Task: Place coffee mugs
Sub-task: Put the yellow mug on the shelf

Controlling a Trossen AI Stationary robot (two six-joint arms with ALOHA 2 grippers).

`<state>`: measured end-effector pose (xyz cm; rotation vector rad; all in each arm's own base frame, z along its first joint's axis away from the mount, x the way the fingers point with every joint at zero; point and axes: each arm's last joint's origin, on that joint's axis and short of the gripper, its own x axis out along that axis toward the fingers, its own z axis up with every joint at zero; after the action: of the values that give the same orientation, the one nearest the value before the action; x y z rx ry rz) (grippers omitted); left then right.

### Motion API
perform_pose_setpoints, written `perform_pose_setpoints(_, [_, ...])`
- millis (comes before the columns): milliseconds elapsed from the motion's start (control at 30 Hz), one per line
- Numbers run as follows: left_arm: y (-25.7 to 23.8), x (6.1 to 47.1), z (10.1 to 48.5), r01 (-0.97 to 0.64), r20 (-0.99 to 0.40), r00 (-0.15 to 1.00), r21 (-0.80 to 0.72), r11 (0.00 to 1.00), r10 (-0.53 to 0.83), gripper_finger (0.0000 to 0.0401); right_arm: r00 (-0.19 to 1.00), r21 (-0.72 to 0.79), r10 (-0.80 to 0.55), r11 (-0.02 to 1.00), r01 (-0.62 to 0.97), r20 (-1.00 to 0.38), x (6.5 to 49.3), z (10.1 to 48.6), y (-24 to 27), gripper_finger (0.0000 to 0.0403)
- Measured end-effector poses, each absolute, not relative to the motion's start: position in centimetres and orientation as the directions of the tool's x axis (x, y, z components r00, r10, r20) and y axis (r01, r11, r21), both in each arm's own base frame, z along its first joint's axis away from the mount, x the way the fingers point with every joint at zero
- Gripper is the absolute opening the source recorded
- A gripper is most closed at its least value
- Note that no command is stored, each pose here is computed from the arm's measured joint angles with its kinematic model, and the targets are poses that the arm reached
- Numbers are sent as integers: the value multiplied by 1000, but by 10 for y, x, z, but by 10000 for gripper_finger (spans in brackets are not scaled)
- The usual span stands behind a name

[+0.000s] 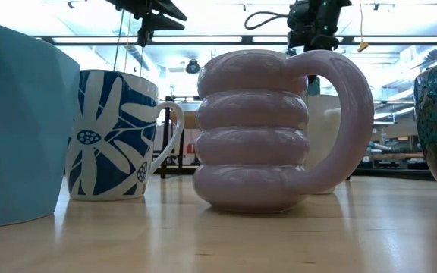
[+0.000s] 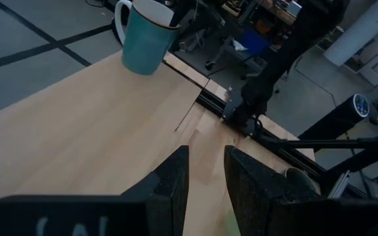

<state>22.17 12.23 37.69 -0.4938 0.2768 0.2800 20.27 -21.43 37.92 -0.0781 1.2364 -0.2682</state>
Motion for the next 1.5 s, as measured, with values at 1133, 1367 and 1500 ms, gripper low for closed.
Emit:
perform_pose_setpoints(1133, [128, 223, 388, -369, -219, 929, -468, 803, 300, 102, 907, 82, -90, 987, 136, -411, 210, 460, -169, 117])
perform_pose_setpoints(1367, [121, 227, 388, -302, -213, 951, -495, 814, 223, 102, 825, 218, 38, 970, 104, -563, 238, 441, -132, 117])
perform_pose_setpoints(1500, [105, 232, 385, -172, -240, 970, -521, 836, 50, 102, 772, 260, 102, 962, 85, -627, 259, 431, -99, 117])
